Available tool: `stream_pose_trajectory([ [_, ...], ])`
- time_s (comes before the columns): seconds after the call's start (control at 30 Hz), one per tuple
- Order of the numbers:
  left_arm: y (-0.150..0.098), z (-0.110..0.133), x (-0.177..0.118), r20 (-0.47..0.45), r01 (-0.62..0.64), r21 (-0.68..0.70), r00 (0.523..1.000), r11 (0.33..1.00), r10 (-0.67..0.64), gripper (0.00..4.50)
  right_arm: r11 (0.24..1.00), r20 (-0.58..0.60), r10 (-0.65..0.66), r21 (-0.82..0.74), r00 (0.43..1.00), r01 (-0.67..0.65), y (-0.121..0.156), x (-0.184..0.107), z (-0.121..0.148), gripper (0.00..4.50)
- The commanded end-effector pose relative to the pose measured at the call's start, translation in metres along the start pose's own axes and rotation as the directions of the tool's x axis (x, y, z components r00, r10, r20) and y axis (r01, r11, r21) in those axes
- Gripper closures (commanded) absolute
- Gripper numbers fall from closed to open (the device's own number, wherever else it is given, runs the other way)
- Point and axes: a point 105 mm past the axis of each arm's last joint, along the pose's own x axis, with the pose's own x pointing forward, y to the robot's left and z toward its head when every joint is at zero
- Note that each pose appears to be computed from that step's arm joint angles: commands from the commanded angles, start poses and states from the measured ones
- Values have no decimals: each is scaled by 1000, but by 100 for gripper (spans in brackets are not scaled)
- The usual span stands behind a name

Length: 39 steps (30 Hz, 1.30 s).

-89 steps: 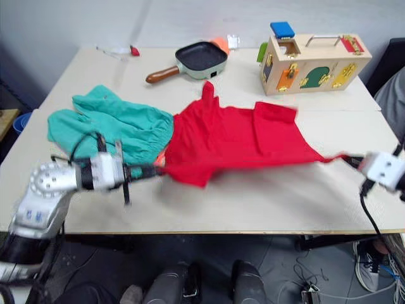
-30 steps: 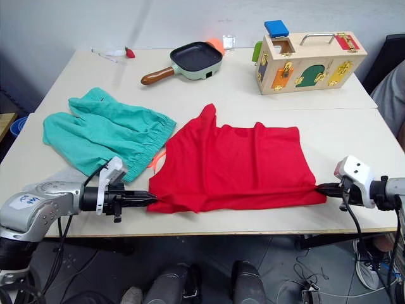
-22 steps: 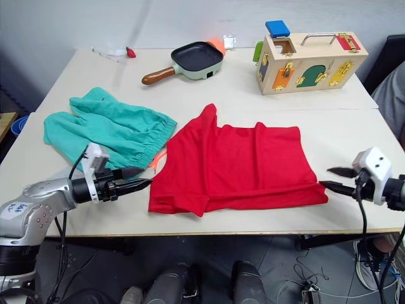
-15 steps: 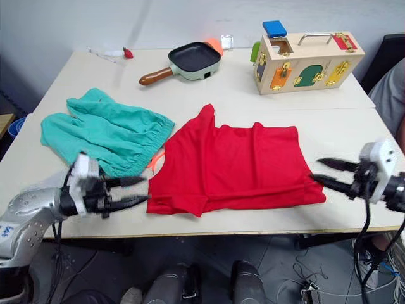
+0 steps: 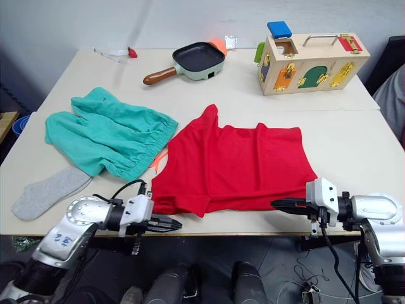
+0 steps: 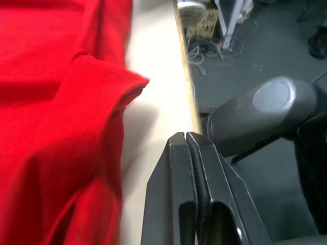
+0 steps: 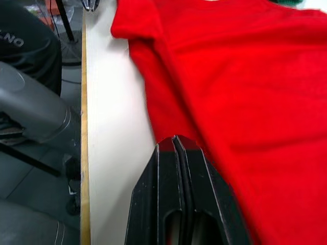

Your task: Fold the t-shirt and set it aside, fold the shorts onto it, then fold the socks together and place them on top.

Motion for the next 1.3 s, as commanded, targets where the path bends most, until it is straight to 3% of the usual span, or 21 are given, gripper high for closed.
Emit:
stream_pose_trajectory([
  [0.03,12,6,5,25,-75,21,997,997,75,446,1000,3,-17,-12,1000,18,-2,-2,-3,450],
  [0.23,29,16,1,112,-204,-70,971,976,211,446,999,-18,-45,5,999,45,-6,-7,-12,450],
  [0.37,48,14,-17,106,-356,-159,921,921,374,446,995,-40,-96,0,995,96,-12,-13,-16,450],
  [0.5,71,1,-34,71,-517,-227,837,826,543,446,985,-28,-174,-2,984,174,-21,-15,-15,450],
  [0.63,78,3,-42,92,-567,-233,796,790,598,446,974,12,-226,-5,974,226,-29,-8,-7,450],
  [0.73,73,22,-56,189,-553,-229,782,801,594,446,981,94,-195,18,976,194,-25,7,12,450],
  [0.83,58,42,-64,287,-474,-224,803,852,522,446,992,129,-123,19,984,122,-13,24,26,450],
  [0.9,42,50,-65,306,-391,-236,839,890,449,446,995,136,-96,18,986,94,-7,34,31,450],
  [1.03,24,28,-55,154,-337,-205,916,919,370,446,996,107,-93,14,990,92,-5,46,29,450],
  [1.2,29,10,-23,77,-329,-197,934,924,349,446,997,59,-76,23,995,74,-1,48,19,450],
  [1.3,32,10,-7,91,-297,-214,943,931,321,446,997,38,-74,30,997,73,0,47,13,450],
])
